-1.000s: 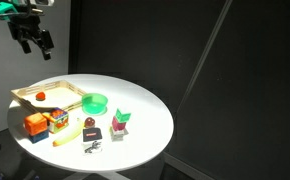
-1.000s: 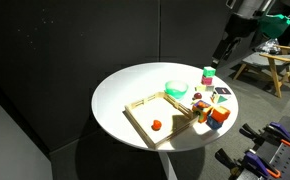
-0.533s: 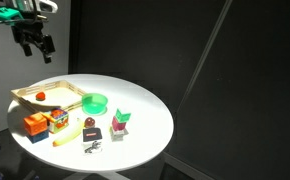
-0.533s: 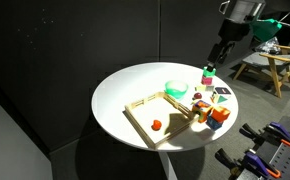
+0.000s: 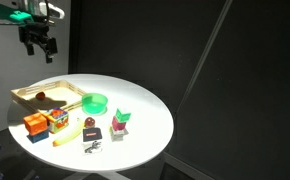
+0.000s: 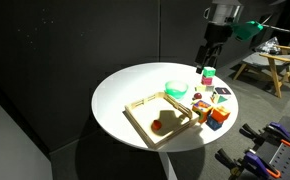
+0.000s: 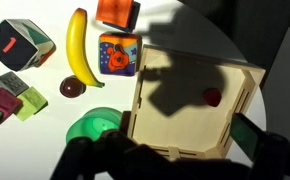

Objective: Remove the orange object from the wooden tray

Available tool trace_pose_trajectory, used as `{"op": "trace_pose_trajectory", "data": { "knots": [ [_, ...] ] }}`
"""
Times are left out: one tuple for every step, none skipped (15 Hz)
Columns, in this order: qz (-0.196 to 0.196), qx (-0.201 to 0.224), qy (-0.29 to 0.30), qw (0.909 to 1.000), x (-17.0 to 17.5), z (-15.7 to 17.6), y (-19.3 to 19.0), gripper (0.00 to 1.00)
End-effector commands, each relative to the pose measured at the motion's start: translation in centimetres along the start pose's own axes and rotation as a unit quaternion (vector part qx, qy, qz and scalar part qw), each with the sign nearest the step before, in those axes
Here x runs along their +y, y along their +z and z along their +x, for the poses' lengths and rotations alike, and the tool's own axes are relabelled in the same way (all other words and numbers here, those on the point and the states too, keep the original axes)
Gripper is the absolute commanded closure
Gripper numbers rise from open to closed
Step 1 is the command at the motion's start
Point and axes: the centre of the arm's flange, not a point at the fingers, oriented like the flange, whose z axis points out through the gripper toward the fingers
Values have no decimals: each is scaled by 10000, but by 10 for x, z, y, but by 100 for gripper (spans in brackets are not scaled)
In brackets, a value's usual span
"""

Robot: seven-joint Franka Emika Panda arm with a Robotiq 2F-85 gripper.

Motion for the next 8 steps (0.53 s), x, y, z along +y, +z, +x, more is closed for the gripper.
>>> {"op": "trace_pose_trajectory", "data": {
  "knots": [
    [-32,-197,105,9997,-13,34,4,0],
    [-64,-237,124,9996,-16,40,8,0],
    [-109,-273,126,9995,-20,46,14,0],
    [-142,-312,134,9993,-24,51,19,0],
    [-180,-355,130,9991,-28,55,24,0],
    [-221,-402,133,9989,-32,60,30,0],
    [-257,-443,129,9986,-35,63,35,0],
    [-292,-515,135,9982,-38,67,42,0]
  ]
}}
